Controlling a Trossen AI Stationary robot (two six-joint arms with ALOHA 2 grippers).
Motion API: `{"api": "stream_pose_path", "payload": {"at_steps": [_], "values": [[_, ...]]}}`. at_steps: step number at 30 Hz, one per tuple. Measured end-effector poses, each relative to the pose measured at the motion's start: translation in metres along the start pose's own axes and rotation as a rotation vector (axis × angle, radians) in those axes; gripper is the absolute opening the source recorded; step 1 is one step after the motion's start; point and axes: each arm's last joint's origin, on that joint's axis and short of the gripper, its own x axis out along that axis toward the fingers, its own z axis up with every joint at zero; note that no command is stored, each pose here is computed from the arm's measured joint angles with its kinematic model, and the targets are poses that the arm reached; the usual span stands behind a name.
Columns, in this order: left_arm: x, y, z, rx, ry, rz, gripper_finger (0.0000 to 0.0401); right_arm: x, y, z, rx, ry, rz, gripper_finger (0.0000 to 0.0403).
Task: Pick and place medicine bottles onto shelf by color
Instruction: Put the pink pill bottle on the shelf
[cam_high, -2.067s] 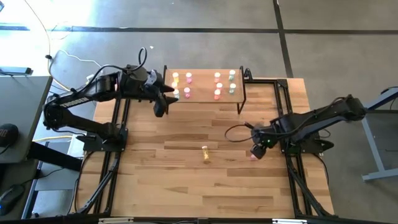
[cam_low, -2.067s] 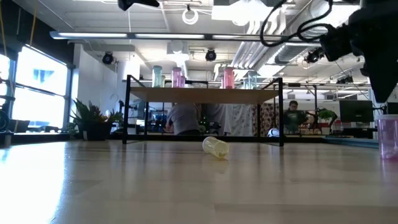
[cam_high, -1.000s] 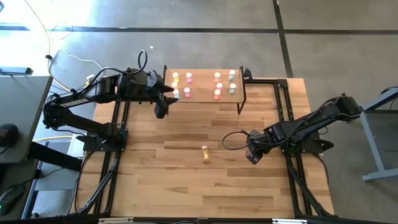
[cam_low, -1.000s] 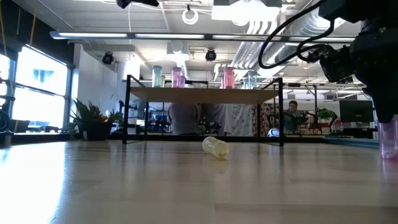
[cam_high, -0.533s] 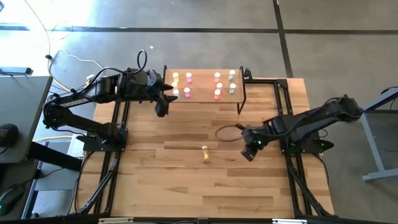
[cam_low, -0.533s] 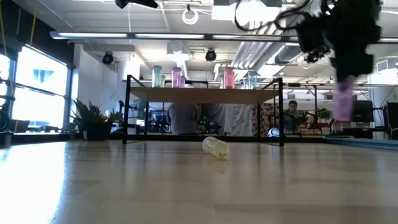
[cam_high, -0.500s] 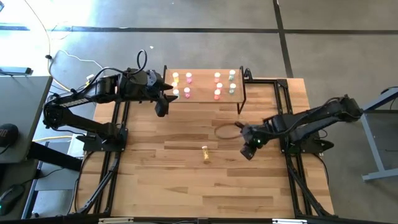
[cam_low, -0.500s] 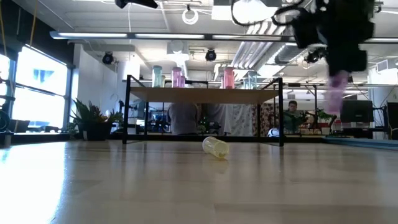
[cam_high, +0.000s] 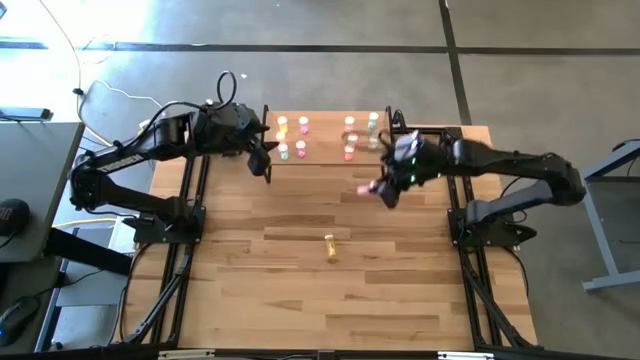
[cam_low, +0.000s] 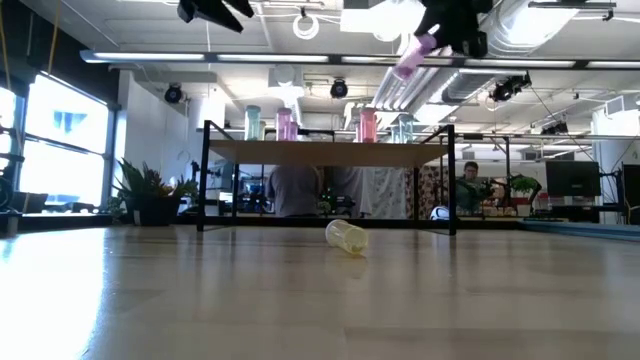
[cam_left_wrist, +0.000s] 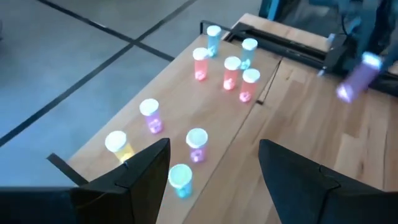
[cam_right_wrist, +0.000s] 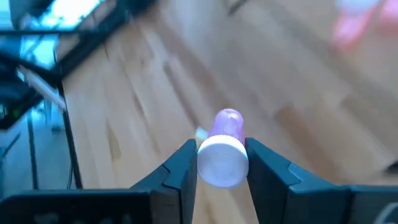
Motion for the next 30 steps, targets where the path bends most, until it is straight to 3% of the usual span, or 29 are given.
{"api": "stream_pose_path", "payload": {"at_steps": [5, 14, 22, 30], "values": [[0.004, 0.016, 0.002, -0.015, 0.017, -0.044, 0.0236, -0.030, -0.013, 0.036, -0.036, -0.152, -0.075, 0.0104], [0.011, 0.038, 0.003, 0.030, 0.032, 0.024, 0.0236, -0.052, -0.031, 0.106, -0.123, -0.290, -0.194, 0.0103], [0.021, 0.049, 0.003, 0.034, 0.061, 0.063, 0.0236, -0.023, -0.053, 0.157, -0.121, -0.125, -0.296, 0.0103], [0.037, 0.047, 0.001, 0.049, 0.105, 0.001, 0.0236, 0.016, -0.052, 0.175, -0.176, 0.049, -0.306, 0.0103]]}}
